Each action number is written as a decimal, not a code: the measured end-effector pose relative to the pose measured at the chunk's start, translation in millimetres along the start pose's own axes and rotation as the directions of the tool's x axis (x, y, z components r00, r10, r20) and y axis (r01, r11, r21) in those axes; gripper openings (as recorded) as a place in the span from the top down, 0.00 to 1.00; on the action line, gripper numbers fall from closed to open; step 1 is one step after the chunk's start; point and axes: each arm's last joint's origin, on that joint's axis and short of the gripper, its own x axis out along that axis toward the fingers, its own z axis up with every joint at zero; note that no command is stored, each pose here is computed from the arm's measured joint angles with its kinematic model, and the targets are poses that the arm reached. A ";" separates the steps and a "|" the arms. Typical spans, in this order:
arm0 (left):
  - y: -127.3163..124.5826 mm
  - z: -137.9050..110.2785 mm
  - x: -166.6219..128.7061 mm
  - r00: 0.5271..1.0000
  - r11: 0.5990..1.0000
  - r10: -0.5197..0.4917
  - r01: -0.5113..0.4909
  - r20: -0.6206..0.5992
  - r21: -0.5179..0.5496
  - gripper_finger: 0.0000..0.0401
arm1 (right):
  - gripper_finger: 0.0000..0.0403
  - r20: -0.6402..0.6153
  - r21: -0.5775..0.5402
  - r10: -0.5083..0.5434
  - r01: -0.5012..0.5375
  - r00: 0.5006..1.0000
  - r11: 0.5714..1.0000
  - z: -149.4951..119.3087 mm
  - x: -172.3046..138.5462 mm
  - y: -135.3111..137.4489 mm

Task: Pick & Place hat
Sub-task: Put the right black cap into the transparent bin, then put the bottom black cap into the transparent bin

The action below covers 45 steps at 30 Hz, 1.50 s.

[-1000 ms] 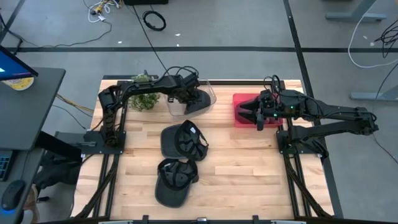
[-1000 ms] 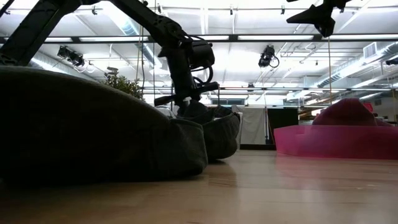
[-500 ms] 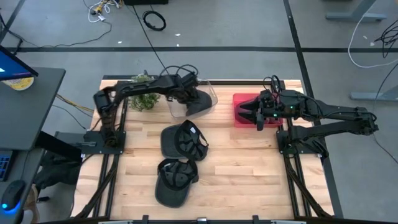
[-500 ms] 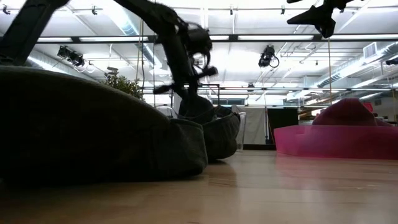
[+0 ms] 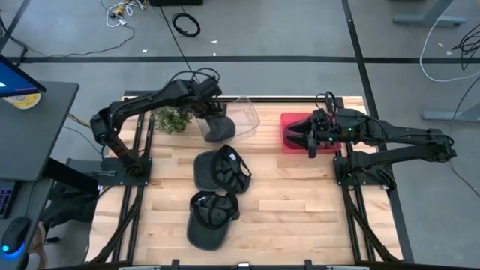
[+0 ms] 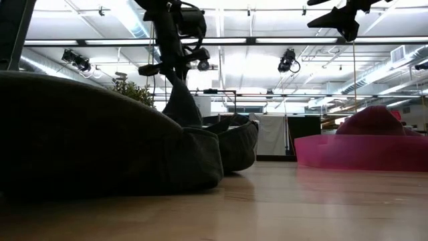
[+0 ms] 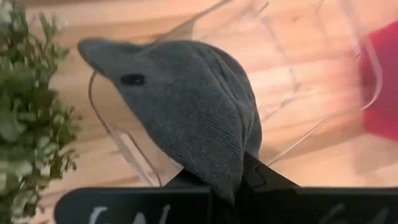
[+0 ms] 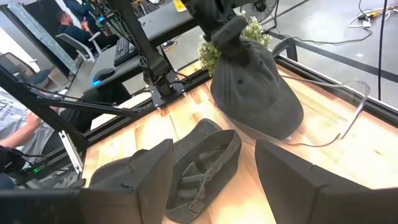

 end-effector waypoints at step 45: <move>-27.3 -117.3 -118.9 0.846 0.826 -0.474 0.523 -0.242 0.210 0.48 | 0.43 -0.037 0.018 0.019 -0.018 0.999 1.000 -2.4 6.0 0.4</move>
